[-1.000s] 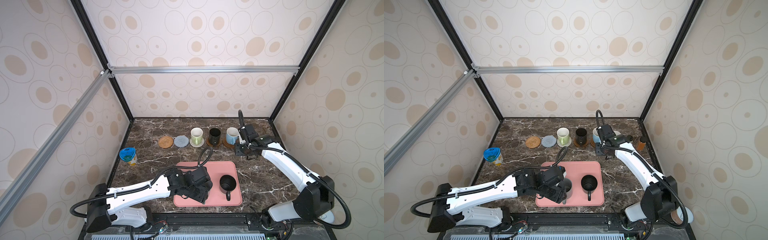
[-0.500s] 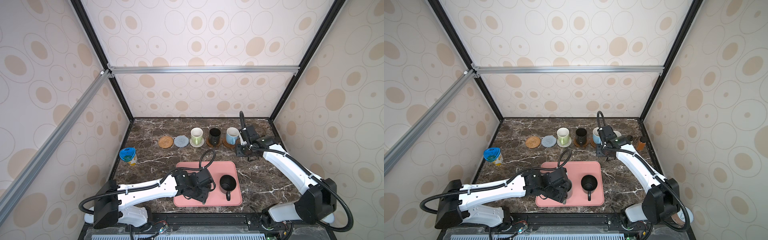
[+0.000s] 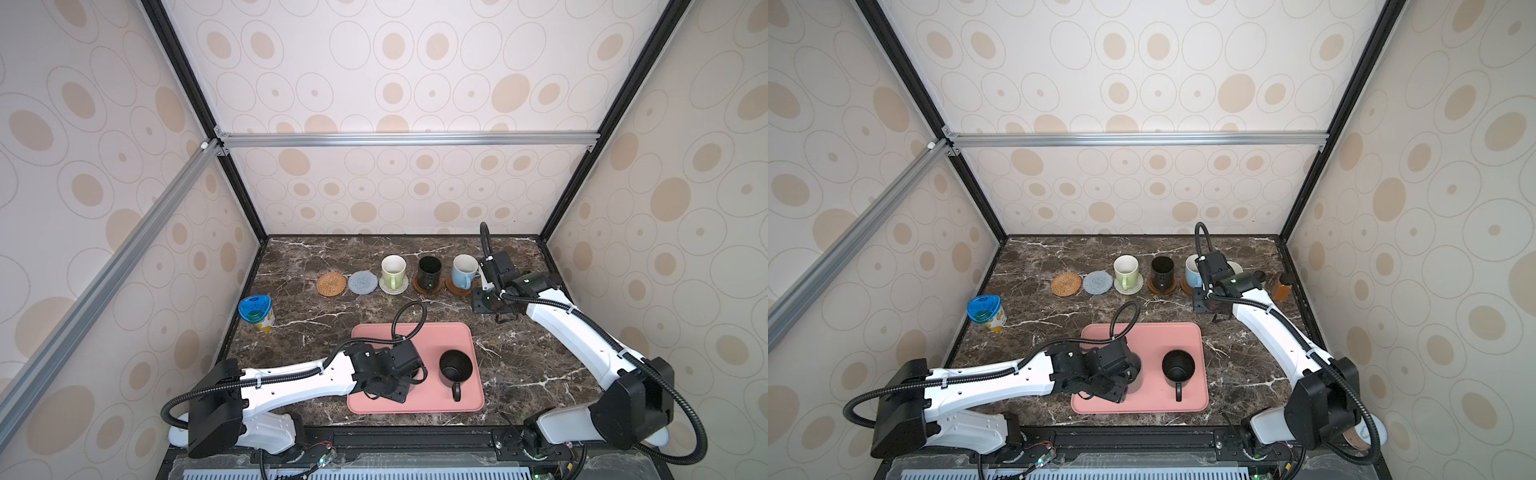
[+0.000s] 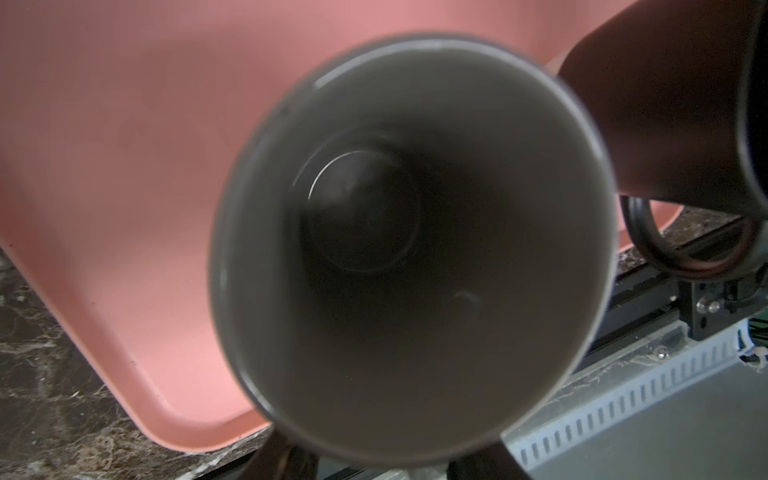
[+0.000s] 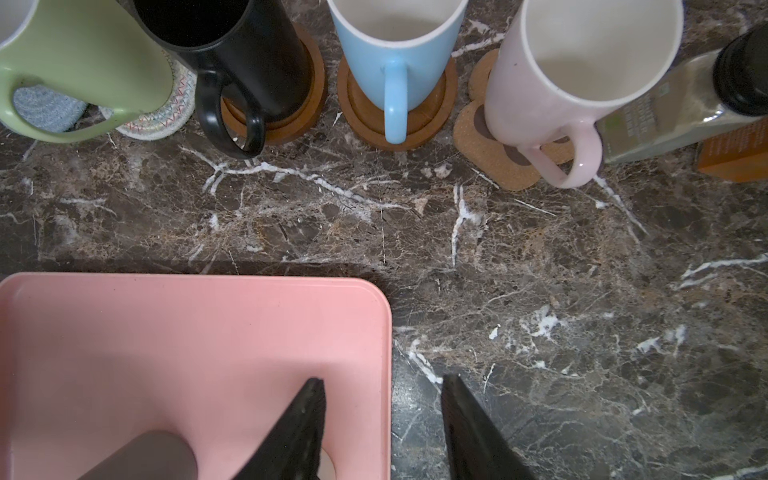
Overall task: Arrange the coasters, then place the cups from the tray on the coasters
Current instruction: 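Lower the left gripper onto the grey mug on the tray and grip its rim, then lift the grey mug off the tray with the left gripper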
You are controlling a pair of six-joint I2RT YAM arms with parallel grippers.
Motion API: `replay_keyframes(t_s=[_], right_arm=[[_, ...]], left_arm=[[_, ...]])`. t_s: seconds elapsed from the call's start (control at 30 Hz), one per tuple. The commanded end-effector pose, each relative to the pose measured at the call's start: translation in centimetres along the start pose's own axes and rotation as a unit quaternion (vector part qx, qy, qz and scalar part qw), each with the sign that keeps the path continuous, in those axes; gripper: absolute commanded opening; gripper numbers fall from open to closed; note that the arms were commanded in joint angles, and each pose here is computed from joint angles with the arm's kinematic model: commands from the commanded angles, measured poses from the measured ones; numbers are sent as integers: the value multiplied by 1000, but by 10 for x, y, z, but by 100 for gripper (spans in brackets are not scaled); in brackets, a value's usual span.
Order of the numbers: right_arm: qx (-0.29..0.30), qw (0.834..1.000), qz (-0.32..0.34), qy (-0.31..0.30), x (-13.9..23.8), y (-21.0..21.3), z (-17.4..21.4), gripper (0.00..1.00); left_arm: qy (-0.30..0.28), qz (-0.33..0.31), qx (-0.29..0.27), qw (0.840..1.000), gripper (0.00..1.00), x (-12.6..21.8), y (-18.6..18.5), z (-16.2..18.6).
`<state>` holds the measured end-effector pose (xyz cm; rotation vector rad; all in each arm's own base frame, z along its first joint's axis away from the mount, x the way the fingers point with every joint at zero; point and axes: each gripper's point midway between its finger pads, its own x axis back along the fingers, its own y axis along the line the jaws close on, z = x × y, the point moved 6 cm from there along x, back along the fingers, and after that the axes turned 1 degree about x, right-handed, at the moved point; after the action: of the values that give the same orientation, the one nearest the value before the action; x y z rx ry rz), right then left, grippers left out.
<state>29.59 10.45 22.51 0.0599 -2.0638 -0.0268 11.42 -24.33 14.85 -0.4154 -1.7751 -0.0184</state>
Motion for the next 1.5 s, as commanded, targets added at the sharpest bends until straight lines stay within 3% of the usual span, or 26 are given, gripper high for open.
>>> replay_keyframes(t_s=[0.0,0.63,1.1,1.47], right_arm=[[-7,1000,6,-2,7,-4,-1,49],[-16,1000,25,2,7,-7,-3,49],[-27,999,32,11,3,-8,-3,49],[-32,999,35,13,1,-8,-3,49]], left_arm=[[-27,-1,5,1000,45,5,9,-9],[-46,-25,-56,997,35,-11,11,-35],[-66,-42,-71,994,34,-19,17,-52],[-81,-34,-89,992,26,-19,14,-65]])
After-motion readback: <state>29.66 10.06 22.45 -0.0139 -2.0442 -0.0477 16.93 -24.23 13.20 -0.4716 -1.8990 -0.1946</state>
